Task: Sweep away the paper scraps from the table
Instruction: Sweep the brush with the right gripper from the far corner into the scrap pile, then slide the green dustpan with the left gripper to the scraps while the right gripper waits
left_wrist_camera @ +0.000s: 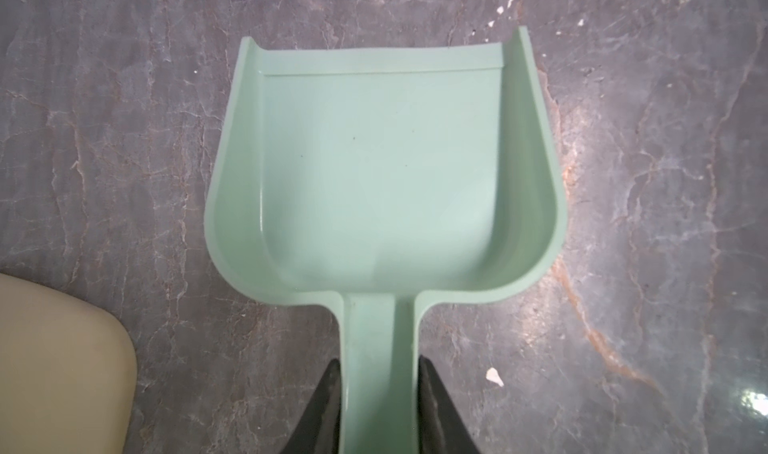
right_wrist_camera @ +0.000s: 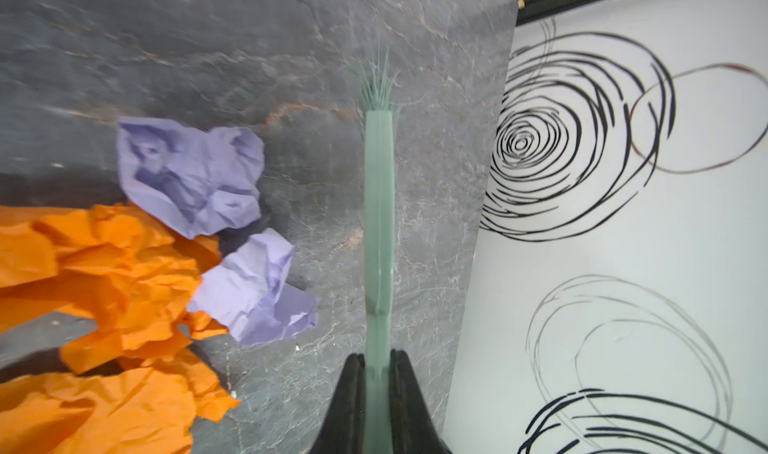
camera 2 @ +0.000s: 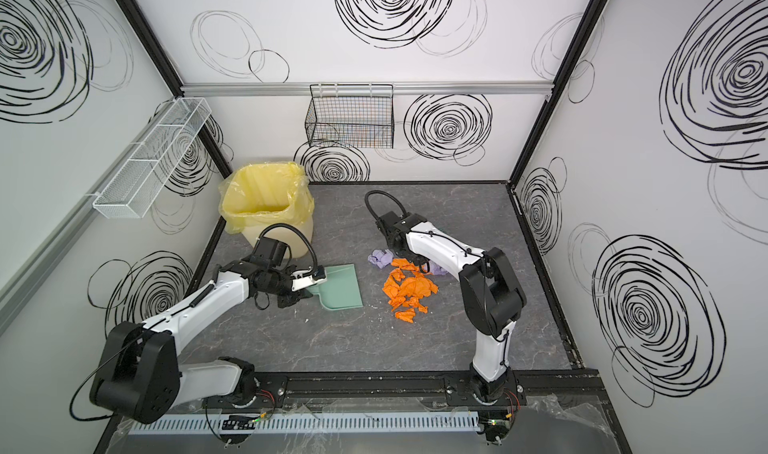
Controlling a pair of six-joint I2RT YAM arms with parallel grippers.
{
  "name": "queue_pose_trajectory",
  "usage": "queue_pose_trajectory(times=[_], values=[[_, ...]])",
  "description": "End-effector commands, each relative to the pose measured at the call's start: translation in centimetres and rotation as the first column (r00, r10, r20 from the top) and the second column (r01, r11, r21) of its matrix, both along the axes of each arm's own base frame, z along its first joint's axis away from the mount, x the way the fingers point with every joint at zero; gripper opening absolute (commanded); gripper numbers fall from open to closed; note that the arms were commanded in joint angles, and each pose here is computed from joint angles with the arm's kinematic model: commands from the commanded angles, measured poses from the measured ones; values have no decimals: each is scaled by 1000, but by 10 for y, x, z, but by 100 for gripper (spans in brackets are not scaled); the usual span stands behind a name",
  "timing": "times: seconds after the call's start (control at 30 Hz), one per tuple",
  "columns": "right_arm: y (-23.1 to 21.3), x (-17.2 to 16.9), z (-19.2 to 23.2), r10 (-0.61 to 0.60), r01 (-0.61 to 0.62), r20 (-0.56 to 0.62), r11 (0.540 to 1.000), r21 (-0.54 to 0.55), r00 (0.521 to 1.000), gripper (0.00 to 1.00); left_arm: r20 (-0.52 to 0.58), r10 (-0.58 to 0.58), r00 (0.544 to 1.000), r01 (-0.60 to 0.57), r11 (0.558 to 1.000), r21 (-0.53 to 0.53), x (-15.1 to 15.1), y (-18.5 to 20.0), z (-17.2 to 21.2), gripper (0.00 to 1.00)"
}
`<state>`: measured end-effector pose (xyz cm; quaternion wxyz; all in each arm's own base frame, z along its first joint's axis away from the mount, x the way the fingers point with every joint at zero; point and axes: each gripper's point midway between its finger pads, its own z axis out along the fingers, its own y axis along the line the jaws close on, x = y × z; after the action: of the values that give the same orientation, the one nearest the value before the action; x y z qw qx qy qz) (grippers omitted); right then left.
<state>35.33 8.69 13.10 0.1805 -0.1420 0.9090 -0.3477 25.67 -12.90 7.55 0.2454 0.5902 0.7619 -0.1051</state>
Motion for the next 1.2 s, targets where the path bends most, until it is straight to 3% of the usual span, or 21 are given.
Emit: queue_pose_trajectory(times=[0.0, 0.2, 0.37, 0.6, 0.8, 1.17], values=[[-16, -17, 1, -53, 53, -6, 999, 1, 999, 0, 8, -24, 1000, 24, 1000, -8, 0, -11, 5, 0], [-17, -24, 3, -56, 56, 2, 996, 75, 998, 0, -38, -54, 998, 55, 998, 10, -34, -23, -13, 0], [-16, -26, -1, -65, 66, -14, 993, 95, 998, 0, -101, -9, 995, 17, 997, 75, -51, -22, -27, 0], [-15, -27, -9, -77, 80, -37, 992, 97, 996, 0, -237, 64, 970, -50, 997, 65, -69, -34, -28, 0], [-16, -29, -10, -81, 85, -41, 991, 105, 996, 0, -237, 80, 968, -67, 996, 61, -82, -50, -21, 0], [-13, -32, -12, -86, 91, -42, 987, 130, 995, 0, -167, 203, 965, -186, 976, 115, -57, -59, -18, 0]])
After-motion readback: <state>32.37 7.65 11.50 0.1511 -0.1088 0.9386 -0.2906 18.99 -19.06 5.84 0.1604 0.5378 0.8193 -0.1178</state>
